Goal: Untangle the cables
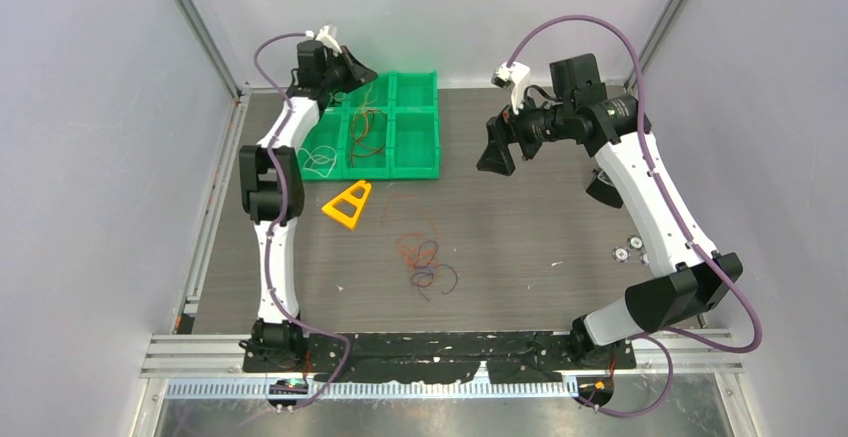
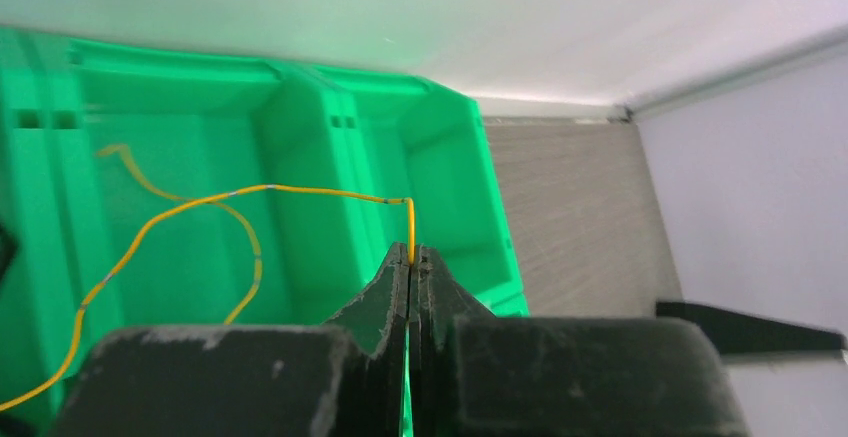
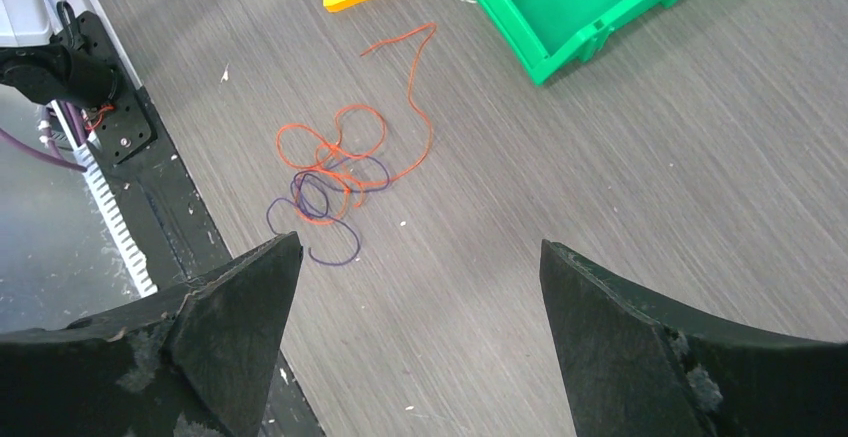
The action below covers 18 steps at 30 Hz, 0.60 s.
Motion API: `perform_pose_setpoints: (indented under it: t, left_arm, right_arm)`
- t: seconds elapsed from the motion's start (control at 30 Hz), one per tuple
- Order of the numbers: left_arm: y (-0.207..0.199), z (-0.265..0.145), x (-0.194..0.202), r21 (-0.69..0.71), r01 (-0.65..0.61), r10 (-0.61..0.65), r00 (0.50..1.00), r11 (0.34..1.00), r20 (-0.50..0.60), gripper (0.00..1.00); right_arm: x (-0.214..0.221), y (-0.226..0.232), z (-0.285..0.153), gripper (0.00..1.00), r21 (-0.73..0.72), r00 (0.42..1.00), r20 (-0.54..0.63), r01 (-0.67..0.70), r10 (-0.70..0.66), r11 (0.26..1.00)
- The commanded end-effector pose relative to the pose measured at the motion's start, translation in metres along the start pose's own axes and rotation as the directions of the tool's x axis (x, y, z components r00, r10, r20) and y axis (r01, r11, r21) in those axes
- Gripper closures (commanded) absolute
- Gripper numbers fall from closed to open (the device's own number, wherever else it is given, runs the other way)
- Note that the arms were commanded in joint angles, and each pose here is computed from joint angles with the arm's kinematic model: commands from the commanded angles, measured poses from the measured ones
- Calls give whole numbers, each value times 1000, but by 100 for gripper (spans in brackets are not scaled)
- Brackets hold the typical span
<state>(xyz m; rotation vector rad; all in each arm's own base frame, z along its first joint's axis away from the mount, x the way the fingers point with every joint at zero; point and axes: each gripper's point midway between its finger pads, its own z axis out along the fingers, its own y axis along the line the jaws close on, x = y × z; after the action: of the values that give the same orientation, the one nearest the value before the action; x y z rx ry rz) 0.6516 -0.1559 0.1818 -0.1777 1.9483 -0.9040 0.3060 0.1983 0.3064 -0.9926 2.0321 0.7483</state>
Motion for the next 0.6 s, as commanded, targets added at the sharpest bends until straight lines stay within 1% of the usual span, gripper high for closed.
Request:
perform_pose_setpoints:
  t: [0.0,0.1,0.23,0.33,0.47,0.57]
  left_arm:
    - [-68,-6,-15,292,-93,89,996,952,28,100]
    - [-85,-6,-22,340,-146,136,989,929,54,100]
    - [-89,-6,-20,371,-137,134,990,919,34,100]
    - [-88,-6,-13,383,-83,89,996,920,4,100]
    - [-56,2,-3,288,8,2,999,958,-35,100]
    - [-25,7,1,182,61,-54,998,981,-44,100]
  right_arm:
    - [-10,2,-10,5,14,1000,20,-1,0,1000]
    - [-10,2,-9,5,8,1000,21,-12,12,1000]
    - [-13,2,-8,5,7,1000,25,-16,15,1000]
    - [-12,1,-8,5,10,1000,24,-20,20,1000]
    - [-11,1,-7,5,9,999,17,-31,31,999]
    - [-11,0,-7,5,10,999,11,-35,35,999]
